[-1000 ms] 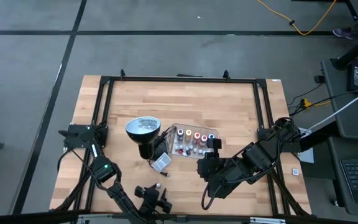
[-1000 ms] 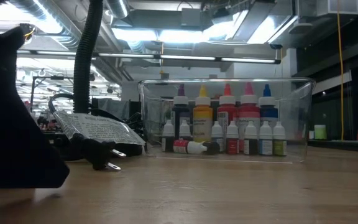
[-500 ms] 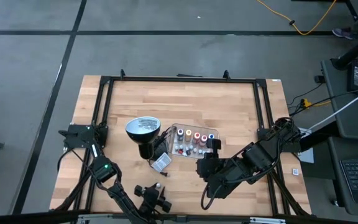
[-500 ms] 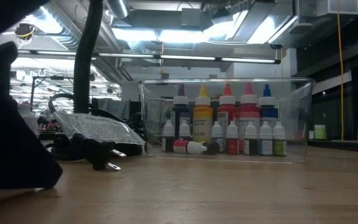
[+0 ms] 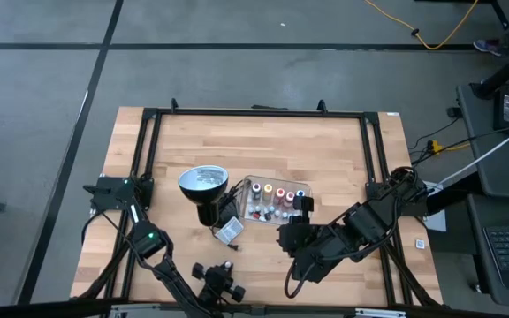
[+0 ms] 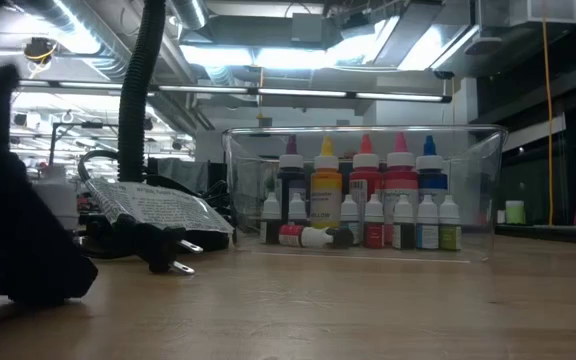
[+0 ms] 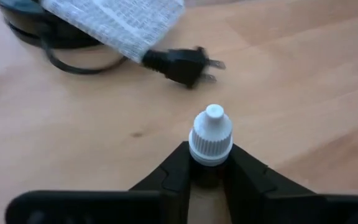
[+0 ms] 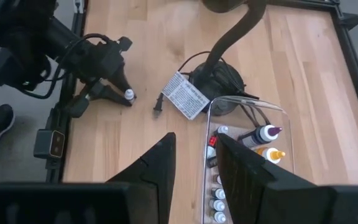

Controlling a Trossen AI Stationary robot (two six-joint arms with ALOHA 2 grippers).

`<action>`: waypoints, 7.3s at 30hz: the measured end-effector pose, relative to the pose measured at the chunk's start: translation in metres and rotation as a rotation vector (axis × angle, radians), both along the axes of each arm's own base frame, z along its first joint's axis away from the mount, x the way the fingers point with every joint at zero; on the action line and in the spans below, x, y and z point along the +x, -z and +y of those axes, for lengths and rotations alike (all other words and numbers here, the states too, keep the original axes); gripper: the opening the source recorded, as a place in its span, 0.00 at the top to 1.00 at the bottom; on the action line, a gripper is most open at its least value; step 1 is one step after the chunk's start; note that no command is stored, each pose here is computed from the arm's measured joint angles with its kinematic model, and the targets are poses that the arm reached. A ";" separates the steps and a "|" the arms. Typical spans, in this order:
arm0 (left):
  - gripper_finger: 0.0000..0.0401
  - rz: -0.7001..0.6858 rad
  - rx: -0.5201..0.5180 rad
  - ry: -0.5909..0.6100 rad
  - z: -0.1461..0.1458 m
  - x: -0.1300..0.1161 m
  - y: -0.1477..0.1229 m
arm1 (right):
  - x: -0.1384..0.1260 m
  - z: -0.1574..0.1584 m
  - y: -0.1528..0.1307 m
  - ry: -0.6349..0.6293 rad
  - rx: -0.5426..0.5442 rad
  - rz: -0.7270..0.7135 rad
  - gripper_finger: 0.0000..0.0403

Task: Pick & Place food coloring
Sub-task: Put the small red food coloring bottle into the transparent bin

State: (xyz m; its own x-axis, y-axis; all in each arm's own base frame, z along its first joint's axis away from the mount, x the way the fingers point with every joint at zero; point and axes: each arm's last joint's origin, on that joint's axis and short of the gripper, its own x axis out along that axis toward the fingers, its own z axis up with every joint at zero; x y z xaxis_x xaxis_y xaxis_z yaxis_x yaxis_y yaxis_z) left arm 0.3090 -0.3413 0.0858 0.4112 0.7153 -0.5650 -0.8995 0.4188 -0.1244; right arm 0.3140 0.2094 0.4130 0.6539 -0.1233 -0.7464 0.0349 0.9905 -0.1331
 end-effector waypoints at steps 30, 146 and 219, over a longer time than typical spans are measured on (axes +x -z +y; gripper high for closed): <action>0.84 -0.029 -0.163 0.630 0.057 -0.048 -0.292 | 0.012 -0.003 -0.038 -0.330 0.460 -0.115 0.40; 0.84 0.255 -0.215 1.087 0.441 0.004 -0.354 | 0.062 -0.306 -0.018 0.022 0.459 -0.238 0.64; 0.17 -0.357 0.757 0.558 0.376 -0.256 -0.479 | 0.097 -0.197 0.042 -0.044 0.205 0.113 0.85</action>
